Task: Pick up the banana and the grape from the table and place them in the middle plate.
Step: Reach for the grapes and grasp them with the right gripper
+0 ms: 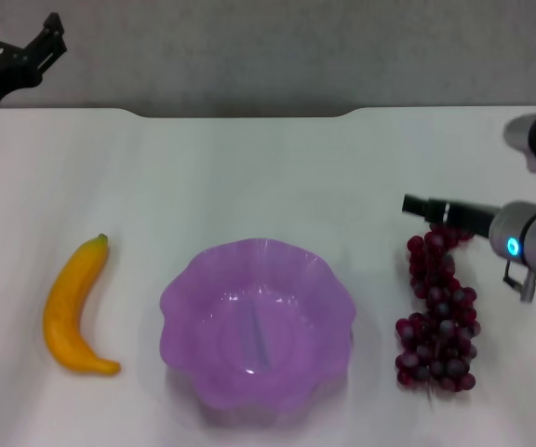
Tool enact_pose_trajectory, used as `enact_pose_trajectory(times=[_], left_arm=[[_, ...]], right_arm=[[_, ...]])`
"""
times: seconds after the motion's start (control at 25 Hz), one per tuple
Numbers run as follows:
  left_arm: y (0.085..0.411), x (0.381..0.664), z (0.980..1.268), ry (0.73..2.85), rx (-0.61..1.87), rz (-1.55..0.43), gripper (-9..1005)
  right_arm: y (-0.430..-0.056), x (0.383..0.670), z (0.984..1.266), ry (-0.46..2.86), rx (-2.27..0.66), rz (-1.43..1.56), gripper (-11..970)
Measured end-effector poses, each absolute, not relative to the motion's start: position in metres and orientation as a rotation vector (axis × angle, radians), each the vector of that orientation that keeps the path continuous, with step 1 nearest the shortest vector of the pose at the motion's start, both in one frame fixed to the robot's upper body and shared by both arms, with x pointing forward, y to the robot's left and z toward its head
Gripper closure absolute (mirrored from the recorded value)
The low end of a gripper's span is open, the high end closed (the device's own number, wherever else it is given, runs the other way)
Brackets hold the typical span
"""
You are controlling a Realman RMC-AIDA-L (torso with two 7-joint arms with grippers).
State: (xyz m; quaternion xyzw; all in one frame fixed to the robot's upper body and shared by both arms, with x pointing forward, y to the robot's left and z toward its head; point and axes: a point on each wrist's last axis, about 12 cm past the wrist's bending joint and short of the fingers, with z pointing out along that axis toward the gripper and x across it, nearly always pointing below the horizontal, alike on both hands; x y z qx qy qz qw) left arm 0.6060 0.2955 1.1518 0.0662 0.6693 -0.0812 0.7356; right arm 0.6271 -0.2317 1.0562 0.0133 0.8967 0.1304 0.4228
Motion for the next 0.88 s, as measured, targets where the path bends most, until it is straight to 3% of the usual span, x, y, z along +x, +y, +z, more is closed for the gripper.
enact_pose_trajectory(times=[0.88], left_arm=[[0.303, 0.603, 1.148, 1.483, 0.134, -0.161, 123]], right_arm=[[-0.233, 0.584, 1.026, 2.255, 0.164, 0.423, 125]])
